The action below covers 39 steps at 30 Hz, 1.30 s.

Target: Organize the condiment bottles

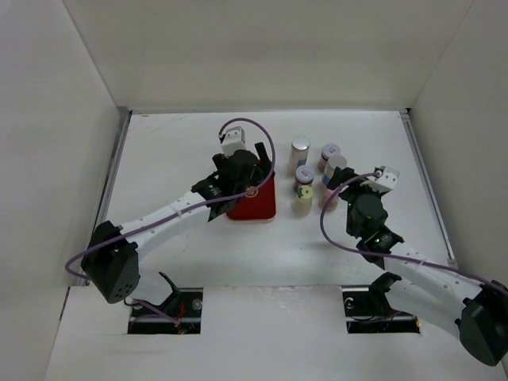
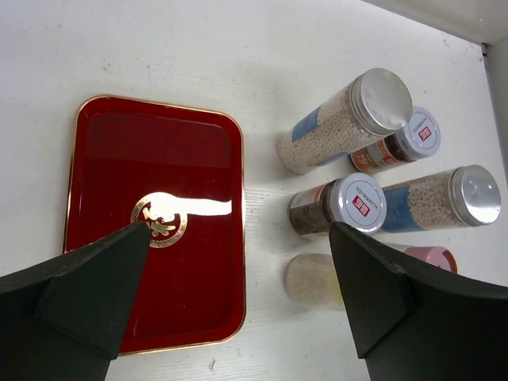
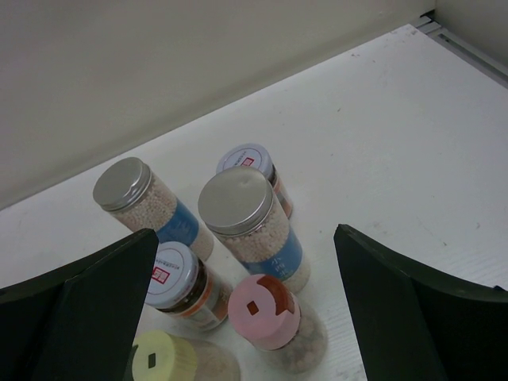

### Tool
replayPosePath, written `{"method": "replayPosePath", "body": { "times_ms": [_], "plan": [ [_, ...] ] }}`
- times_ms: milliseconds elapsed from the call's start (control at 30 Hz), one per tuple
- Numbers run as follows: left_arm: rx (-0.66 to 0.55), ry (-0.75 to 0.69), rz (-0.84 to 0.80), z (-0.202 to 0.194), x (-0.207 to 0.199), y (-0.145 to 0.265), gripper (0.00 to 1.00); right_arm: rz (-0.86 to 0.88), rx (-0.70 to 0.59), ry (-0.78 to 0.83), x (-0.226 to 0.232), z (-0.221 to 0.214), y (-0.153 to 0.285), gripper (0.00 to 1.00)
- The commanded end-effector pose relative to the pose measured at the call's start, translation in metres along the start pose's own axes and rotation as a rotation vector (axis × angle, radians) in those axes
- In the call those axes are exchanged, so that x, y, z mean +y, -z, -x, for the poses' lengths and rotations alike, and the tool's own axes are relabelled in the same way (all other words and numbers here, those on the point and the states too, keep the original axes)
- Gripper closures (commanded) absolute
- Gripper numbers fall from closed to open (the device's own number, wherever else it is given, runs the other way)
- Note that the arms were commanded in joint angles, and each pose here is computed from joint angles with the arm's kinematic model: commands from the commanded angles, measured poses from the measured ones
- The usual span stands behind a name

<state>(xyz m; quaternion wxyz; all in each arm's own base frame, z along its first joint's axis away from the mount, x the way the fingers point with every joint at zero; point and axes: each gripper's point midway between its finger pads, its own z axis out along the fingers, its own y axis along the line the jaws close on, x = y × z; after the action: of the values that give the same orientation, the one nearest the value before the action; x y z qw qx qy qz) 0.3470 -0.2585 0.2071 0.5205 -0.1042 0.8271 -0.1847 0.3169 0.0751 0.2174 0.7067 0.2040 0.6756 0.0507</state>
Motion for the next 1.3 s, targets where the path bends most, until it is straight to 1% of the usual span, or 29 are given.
{"method": "replayPosePath", "body": {
  "times_ms": [0,100,167,233,300,333,400,433,467,500,600,667,733,800,833,867,900,967,1000,1033,1100,1133,1167,1200,1267],
  "plan": [
    [-0.083,0.027,-0.045,0.031,-0.017,-0.002,0.00,0.024,-0.065,-0.063,0.014,0.026,0.000,0.00],
    [-0.129,-0.013,-0.101,0.045,-0.038,0.004,0.00,0.043,-0.081,-0.089,0.015,0.034,0.006,0.00],
    [-0.172,-0.057,-0.128,0.054,-0.052,0.008,0.00,0.054,-0.103,-0.136,0.013,0.041,0.012,0.00],
    [-0.212,-0.093,-0.117,0.061,-0.056,0.004,0.00,0.079,-0.120,-0.196,0.012,0.050,0.019,0.00],
    [-0.228,-0.095,-0.078,0.064,-0.051,-0.005,0.00,0.113,-0.131,-0.236,0.013,0.059,0.025,0.00],
    [-0.235,-0.097,-0.066,0.065,-0.050,-0.008,0.00,0.129,-0.132,-0.246,0.014,0.064,0.028,0.11],
    [-0.239,-0.125,-0.072,0.067,-0.054,-0.011,0.00,0.128,-0.138,-0.262,0.011,0.074,0.032,0.53],
    [-0.242,-0.156,-0.075,0.068,-0.057,-0.013,0.00,0.111,-0.148,-0.271,0.007,0.081,0.032,0.69],
    [-0.248,-0.179,-0.075,0.068,-0.059,-0.014,0.00,0.099,-0.153,-0.273,0.005,0.087,0.030,0.77],
    [-0.252,-0.196,-0.078,0.069,-0.062,-0.015,0.00,0.088,-0.149,-0.262,0.005,0.093,0.027,0.81],
    [-0.240,-0.226,-0.100,0.062,-0.073,-0.023,0.00,0.057,-0.124,-0.251,0.006,0.107,0.012,0.80],
    [-0.212,-0.234,-0.125,0.049,-0.078,-0.024,0.00,0.075,-0.080,-0.230,0.014,0.108,0.000,0.78],
    [-0.214,-0.209,-0.110,0.041,-0.067,-0.016,0.00,0.156,0.005,-0.182,0.036,0.098,-0.009,0.72],
    [-0.222,-0.179,-0.092,0.035,-0.047,-0.007,0.00,0.233,0.093,-0.116,0.056,0.080,-0.016,0.67],
    [-0.224,-0.155,-0.083,0.035,-0.036,-0.005,0.03,0.243,0.122,-0.089,0.059,0.071,-0.021,0.66],
    [-0.224,-0.127,-0.078,0.038,-0.026,-0.005,0.12,0.231,0.133,-0.079,0.057,0.065,-0.026,0.65],
    [-0.214,-0.110,-0.102,0.040,-0.026,-0.006,0.19,0.207,0.132,-0.091,0.051,0.060,-0.029,0.62],
    [-0.191,-0.106,-0.159,0.041,-0.039,-0.010,0.59,0.154,0.099,-0.138,0.034,0.056,-0.027,0.54],
    [-0.182,-0.115,-0.179,0.040,-0.049,-0.014,0.63,0.135,0.071,-0.159,0.026,0.056,-0.024,0.52],
    [-0.167,-0.131,-0.200,0.036,-0.061,-0.019,0.61,0.120,0.048,-0.173,0.019,0.056,-0.021,0.50],
    [-0.145,-0.174,-0.224,0.028,-0.081,-0.029,0.48,0.078,0.006,-0.193,0.000,0.053,-0.015,0.45],
    [-0.131,-0.204,-0.225,0.021,-0.090,-0.037,0.34,0.047,-0.009,-0.197,-0.011,0.051,-0.014,0.42],
    [-0.121,-0.228,-0.222,0.015,-0.097,-0.044,0.22,0.024,-0.014,-0.208,-0.019,0.047,-0.014,0.40],
    [-0.115,-0.243,-0.210,0.012,-0.101,-0.053,0.16,0.009,-0.014,-0.224,-0.025,0.043,-0.013,0.38],
    [-0.106,-0.267,-0.195,0.006,-0.108,-0.070,0.10,-0.009,-0.016,-0.255,-0.032,0.040,-0.014,0.36]
  ]
}}
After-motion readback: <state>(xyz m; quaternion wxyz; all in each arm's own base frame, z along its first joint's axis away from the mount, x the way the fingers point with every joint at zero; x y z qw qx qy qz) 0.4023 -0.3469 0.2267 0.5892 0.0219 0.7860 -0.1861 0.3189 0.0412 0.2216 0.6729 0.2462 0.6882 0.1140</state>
